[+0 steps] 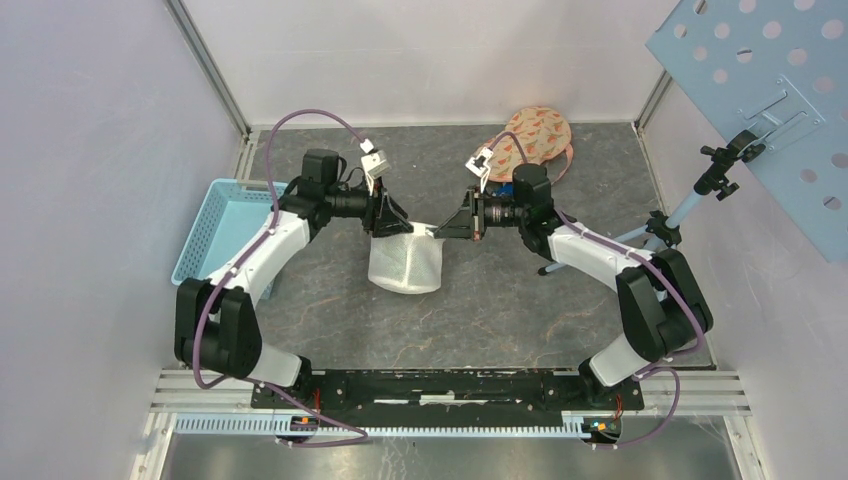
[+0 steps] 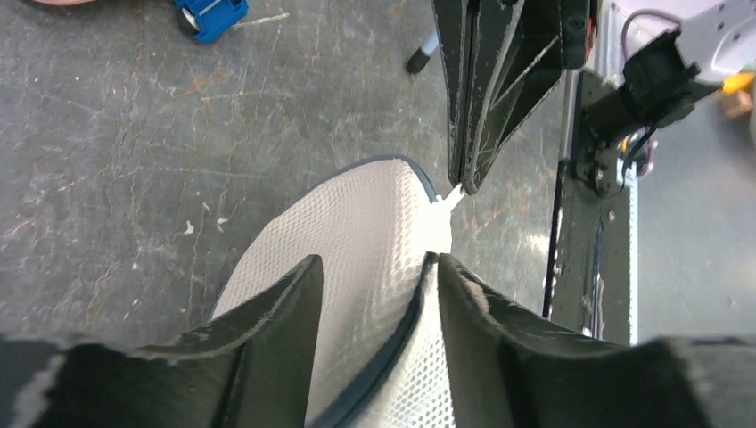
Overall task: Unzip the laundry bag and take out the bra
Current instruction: Unzip the laundry bag at the center of the board.
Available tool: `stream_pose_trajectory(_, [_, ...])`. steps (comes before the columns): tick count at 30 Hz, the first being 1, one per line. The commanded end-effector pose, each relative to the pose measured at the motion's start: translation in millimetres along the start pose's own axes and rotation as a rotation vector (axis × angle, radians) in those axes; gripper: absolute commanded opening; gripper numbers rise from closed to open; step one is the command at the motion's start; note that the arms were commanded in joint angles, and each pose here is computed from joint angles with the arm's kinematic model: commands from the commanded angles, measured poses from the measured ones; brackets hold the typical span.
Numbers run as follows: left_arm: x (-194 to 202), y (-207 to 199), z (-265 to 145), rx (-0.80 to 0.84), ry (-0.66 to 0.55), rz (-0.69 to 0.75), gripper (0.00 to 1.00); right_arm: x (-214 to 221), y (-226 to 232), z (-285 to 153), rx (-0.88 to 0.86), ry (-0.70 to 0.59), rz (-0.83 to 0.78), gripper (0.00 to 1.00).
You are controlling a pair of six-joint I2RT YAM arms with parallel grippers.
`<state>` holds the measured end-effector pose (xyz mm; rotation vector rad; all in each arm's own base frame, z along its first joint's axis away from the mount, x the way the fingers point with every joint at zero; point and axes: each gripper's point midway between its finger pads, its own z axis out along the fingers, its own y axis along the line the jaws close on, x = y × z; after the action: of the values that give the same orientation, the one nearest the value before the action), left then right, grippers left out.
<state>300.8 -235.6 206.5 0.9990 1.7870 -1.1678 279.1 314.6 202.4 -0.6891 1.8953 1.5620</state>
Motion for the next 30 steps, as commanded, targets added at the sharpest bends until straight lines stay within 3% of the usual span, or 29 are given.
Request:
stream_pose_trajectory(1, [6.8, -15.4, -23.8, 0.003, 0.126, 0.184, 0.61, -0.2, 6.0, 7.5, -0.021, -0.009, -0.041, 0.00])
stream_pose_trajectory(5, [8.0, -24.7, -34.3, 0.001, 0.157, 0.259, 0.77, 0.8, 10.8, 11.2, -0.028, -0.005, -0.047, 0.00])
stream_pose_trajectory(20, [-0.9, -34.3, -22.4, 0.027, 0.176, 0.392, 0.78, 7.4, 28.7, 19.8, -0.063, 0.025, -0.080, 0.00])
stream_pose_trajectory(24, [3.0, -36.9, -17.0, 0.040, 0.186, 0.390, 0.70, 7.8, 30.1, 21.1, -0.065, 0.030, -0.087, 0.00])
stream_pose_trajectory(28, [8.9, -38.5, -15.1, 0.050, 0.194, 0.379, 0.40, 7.9, 31.2, 20.8, -0.068, 0.032, -0.094, 0.00])
stream_pose_trajectory(30, [10.5, -39.9, -15.1, 0.056, 0.193, 0.371, 0.31, 8.3, 30.9, 20.9, -0.068, 0.033, -0.092, 0.00])
